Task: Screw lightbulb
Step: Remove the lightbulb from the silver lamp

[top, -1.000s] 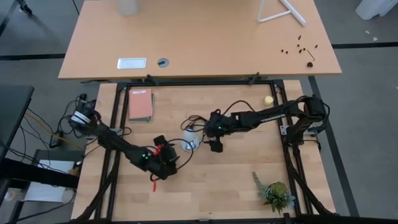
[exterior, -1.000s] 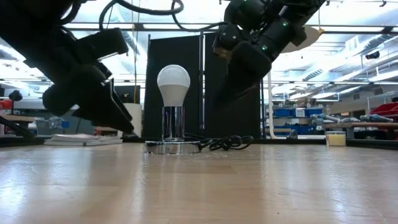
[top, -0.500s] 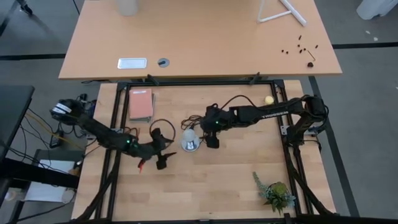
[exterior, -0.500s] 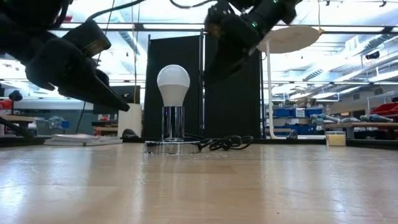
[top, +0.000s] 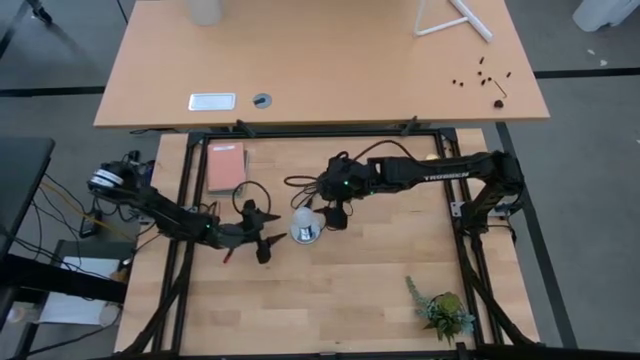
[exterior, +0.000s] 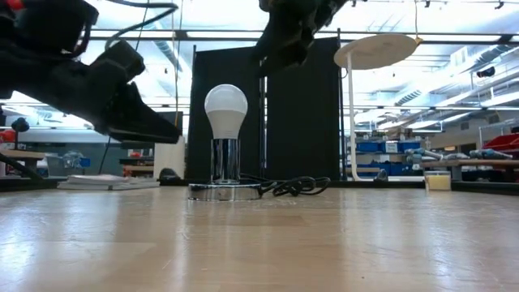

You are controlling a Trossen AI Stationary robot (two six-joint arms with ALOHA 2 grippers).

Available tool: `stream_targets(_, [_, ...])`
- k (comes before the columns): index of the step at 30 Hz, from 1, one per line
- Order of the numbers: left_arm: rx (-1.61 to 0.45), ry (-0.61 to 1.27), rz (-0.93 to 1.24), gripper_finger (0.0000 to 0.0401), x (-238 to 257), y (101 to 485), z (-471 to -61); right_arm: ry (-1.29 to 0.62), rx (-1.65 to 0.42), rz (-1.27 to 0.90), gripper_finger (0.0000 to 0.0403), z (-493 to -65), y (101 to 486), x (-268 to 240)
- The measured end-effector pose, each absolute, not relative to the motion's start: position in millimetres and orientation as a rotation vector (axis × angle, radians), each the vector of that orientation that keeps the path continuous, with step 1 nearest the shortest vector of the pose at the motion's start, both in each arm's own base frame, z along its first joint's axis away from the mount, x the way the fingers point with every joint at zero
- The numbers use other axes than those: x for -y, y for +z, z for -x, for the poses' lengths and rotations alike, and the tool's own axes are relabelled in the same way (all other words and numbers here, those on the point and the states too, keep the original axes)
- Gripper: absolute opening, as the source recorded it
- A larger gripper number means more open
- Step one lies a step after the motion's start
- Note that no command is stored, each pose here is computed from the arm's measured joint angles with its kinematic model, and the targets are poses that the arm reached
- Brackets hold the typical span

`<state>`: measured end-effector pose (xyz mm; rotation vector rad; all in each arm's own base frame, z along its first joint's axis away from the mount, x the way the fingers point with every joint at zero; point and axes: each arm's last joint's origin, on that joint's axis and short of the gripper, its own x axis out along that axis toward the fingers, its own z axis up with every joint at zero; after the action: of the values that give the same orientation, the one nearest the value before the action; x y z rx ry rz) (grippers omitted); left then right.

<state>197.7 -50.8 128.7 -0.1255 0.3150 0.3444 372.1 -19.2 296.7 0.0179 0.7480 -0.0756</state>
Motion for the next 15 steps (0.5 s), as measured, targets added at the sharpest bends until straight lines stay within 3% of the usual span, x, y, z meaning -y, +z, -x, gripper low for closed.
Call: stream_targets(15, [-0.305,0.419,0.032,0.0282,64,101,-252,-0.045,-0.88,0.042,0.0346,-403,332,21])
